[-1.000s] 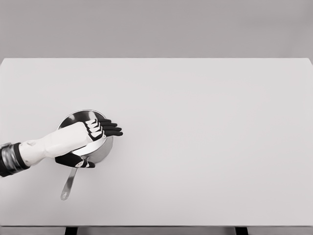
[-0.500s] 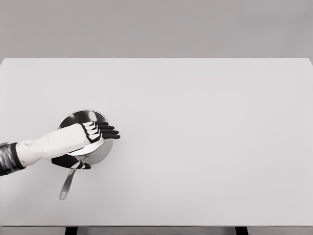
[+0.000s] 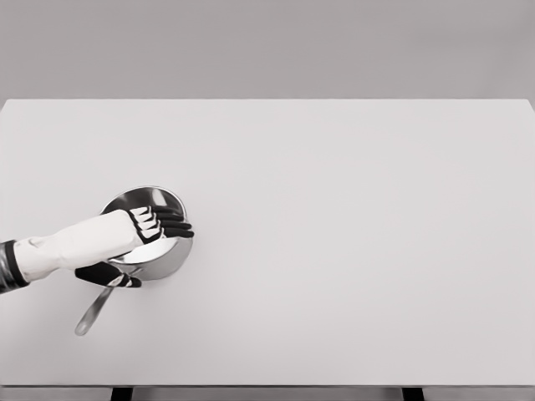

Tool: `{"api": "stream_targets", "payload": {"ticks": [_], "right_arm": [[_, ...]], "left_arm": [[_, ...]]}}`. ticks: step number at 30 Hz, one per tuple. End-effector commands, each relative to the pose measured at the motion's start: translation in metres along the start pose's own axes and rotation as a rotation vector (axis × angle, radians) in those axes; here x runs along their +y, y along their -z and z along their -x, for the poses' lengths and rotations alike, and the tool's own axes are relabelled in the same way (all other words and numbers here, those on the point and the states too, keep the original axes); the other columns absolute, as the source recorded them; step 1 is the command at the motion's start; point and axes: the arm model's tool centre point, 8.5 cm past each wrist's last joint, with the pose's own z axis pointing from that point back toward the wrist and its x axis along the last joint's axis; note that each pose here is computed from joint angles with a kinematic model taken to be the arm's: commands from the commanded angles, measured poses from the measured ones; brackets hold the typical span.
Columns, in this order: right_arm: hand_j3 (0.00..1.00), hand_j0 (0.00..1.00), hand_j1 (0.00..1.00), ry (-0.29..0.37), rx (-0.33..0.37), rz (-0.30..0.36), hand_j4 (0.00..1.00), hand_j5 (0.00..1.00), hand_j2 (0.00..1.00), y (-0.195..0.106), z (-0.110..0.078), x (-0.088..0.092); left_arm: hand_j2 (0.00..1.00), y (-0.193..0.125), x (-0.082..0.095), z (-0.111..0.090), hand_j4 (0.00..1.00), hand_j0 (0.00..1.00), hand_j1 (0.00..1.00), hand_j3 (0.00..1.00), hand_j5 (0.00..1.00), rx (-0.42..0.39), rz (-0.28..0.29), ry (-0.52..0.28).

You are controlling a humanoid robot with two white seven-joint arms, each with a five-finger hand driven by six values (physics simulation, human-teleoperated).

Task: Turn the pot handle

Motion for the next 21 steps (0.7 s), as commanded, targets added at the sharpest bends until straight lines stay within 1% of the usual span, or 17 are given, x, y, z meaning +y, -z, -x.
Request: {"api": "stream_targets", "payload": {"ticks": [1, 3, 13, 15, 19, 21], "right_arm": [[1.00, 1.00, 1.00, -0.001, 0.000, 0.000, 1.00, 1.00, 1.00, 0.000, 0.000, 0.000], [1.00, 1.00, 1.00, 0.000, 0.001, -0.001, 1.00, 1.00, 1.00, 0.000, 0.001, 0.000], [1.00, 1.00, 1.00, -0.001, 0.000, 0.000, 1.00, 1.00, 1.00, 0.000, 0.000, 0.000], [1.00, 1.00, 1.00, -0.001, 0.000, 0.000, 1.00, 1.00, 1.00, 0.000, 0.000, 0.000], [1.00, 1.00, 1.00, 0.000, 0.000, 0.000, 1.00, 1.00, 1.00, 0.000, 0.000, 0.000], [1.00, 1.00, 1.00, -0.001, 0.000, 0.000, 1.00, 1.00, 1.00, 0.000, 0.000, 0.000]], "left_arm": [[1.00, -0.001, 0.001, 0.001, 1.00, 1.00, 1.00, 1.00, 1.00, 0.003, -0.003, -0.002], [1.00, -0.006, 0.005, 0.002, 1.00, 1.00, 1.00, 1.00, 1.00, 0.015, 0.001, 0.008], [1.00, -0.012, 0.007, 0.004, 1.00, 1.00, 1.00, 1.00, 1.00, 0.029, 0.012, 0.017], [1.00, -0.013, 0.012, 0.004, 1.00, 1.00, 1.00, 1.00, 1.00, 0.031, 0.005, 0.026], [1.00, -0.017, 0.016, 0.006, 1.00, 1.00, 1.00, 1.00, 1.00, 0.044, 0.009, 0.039], [1.00, -0.017, 0.016, 0.006, 1.00, 1.00, 1.00, 1.00, 1.00, 0.044, 0.011, 0.039]]}}
